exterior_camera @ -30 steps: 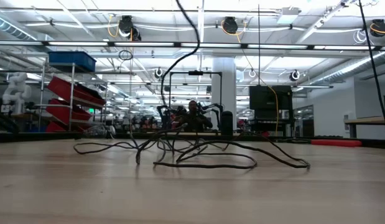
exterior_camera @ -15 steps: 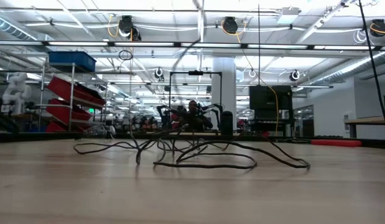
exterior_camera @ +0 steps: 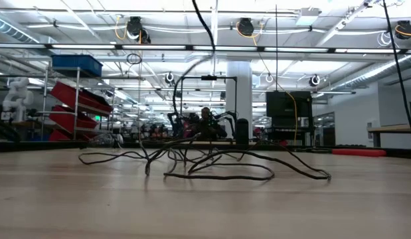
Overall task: Coil cords
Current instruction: Uncoil the black cable wire from the spool
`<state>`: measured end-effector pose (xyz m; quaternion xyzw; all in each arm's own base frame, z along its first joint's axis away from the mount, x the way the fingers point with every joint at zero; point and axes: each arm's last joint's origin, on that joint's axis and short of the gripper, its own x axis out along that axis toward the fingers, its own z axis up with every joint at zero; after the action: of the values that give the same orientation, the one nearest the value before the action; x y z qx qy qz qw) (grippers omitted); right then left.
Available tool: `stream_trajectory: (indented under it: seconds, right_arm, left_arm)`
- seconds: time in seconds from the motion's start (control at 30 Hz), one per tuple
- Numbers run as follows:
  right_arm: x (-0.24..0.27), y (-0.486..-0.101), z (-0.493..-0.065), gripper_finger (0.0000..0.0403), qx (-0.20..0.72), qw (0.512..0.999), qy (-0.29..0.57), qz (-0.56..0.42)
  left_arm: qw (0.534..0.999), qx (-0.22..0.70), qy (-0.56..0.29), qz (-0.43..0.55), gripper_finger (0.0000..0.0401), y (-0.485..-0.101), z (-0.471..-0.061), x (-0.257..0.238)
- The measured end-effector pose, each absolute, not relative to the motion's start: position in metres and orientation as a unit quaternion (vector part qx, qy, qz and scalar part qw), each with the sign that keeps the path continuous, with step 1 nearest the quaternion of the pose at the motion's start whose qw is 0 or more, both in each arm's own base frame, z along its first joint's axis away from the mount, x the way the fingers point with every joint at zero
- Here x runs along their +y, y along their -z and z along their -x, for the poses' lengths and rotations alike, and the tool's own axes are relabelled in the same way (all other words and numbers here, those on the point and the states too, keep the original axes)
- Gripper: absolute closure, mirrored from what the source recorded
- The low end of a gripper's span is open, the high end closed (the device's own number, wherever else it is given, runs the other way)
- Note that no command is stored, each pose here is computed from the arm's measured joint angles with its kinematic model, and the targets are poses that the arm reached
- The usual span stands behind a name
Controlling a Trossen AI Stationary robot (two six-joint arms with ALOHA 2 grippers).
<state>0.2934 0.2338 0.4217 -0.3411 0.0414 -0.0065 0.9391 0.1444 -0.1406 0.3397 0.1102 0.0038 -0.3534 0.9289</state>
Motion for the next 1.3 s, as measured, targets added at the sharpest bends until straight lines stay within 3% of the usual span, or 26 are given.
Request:
stream_trajectory:
  seconds: [0.13,0.4,0.63,0.83,1.3]
  right_arm:
    - [0.221,-0.416,-0.302,0.0383,0.070,0.948,0.021,0.311]
    - [0.191,-0.402,-0.318,0.0355,0.142,0.946,0.057,0.284]
    - [0.168,-0.393,-0.327,0.0351,0.190,0.941,0.089,0.265]
    - [0.157,-0.387,-0.329,0.0351,0.218,0.936,0.103,0.255]
    - [0.156,-0.387,-0.329,0.0351,0.221,0.926,0.096,0.291]
  left_arm:
    - [0.944,-0.003,0.310,-0.109,0.0401,-0.343,-0.144,-0.138]
    - [0.994,-0.014,0.064,-0.088,0.0401,-0.350,-0.149,-0.125]
    - [0.996,-0.016,0.039,-0.082,0.0401,-0.352,-0.150,-0.123]
    - [0.998,-0.052,-0.023,-0.012,0.0401,-0.362,-0.149,-0.119]
    - [0.999,-0.049,-0.022,-0.003,0.0401,-0.361,-0.149,-0.119]
